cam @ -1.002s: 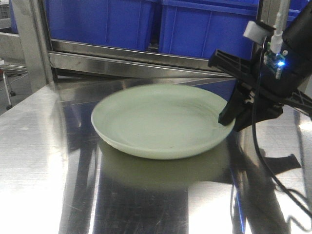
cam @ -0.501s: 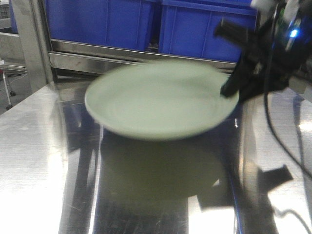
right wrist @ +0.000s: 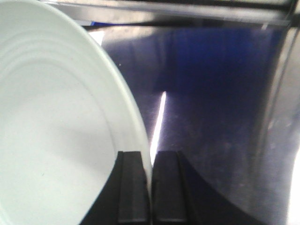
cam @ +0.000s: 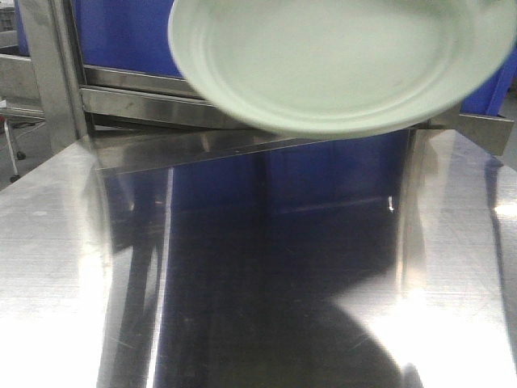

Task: Place green plate on second shelf with right arm
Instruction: 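Lift the plate off the table with the right gripper, then tilt the held plate upright beside the right arm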

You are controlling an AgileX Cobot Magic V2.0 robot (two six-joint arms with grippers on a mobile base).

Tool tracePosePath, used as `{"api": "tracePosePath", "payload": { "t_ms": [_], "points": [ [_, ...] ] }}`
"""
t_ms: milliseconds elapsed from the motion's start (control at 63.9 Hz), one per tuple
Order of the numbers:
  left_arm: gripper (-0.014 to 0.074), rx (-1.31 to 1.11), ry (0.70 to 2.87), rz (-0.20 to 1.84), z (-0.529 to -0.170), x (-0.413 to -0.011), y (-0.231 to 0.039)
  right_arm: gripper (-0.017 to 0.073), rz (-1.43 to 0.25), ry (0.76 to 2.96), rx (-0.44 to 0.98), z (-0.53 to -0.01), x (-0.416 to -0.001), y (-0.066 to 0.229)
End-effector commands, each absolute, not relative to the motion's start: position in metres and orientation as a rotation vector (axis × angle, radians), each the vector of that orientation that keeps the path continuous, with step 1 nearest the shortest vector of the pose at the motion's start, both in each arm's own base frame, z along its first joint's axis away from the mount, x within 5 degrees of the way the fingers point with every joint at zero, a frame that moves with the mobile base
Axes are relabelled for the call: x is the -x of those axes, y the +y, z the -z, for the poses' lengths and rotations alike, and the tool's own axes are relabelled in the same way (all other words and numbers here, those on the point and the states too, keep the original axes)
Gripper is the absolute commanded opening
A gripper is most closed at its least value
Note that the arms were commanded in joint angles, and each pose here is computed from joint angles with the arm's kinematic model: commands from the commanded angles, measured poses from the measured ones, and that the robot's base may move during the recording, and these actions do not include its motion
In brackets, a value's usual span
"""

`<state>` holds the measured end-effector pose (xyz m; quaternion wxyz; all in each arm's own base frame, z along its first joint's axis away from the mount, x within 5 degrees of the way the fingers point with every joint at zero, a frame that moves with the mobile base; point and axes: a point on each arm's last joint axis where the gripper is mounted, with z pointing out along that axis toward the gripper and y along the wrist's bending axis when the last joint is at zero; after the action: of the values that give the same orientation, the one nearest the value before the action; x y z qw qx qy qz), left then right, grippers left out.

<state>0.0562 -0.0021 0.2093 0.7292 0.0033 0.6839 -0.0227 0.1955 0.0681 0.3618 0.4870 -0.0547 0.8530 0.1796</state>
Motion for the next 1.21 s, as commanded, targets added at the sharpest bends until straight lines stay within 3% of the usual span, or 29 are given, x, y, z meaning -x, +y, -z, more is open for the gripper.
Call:
{"api": "tracePosePath", "payload": {
  "t_ms": [0,235,391,626,893,1065,1190],
  "points": [
    [0.013,-0.002,1.447,0.058,-0.204,-0.056,-0.002,0.0055,-0.39,1.895,0.155,-0.396,-0.171,0.057],
    [0.013,-0.002,1.447,0.058,-0.204,-0.056,-0.002,0.0055,-0.353,1.806,0.198,-0.416,-0.107,0.038],
    [0.013,-0.002,1.447,0.058,-0.204,-0.056,-0.002,0.0055,-0.175,1.743,0.213,-0.421,-0.061,0.014],
    [0.013,-0.002,1.447,0.058,-0.204,-0.056,-0.002,0.0055,-0.047,1.648,0.18,-0.42,-0.012,-0.01],
    [0.013,-0.002,1.447,0.058,-0.204,-0.056,-0.002,0.0055,0.113,1.55,0.22,-0.41,-0.025,-0.012],
    [0.013,-0.002,1.447,0.058,-0.204,-0.056,-0.002,0.0055,0.083,1.462,0.284,-0.381,-0.049,0.001],
    [0.013,-0.002,1.447,0.058,-0.204,-0.056,-0.002,0.0055,0.05,1.434,0.201,-0.354,-0.062,0.005]
  ]
}}
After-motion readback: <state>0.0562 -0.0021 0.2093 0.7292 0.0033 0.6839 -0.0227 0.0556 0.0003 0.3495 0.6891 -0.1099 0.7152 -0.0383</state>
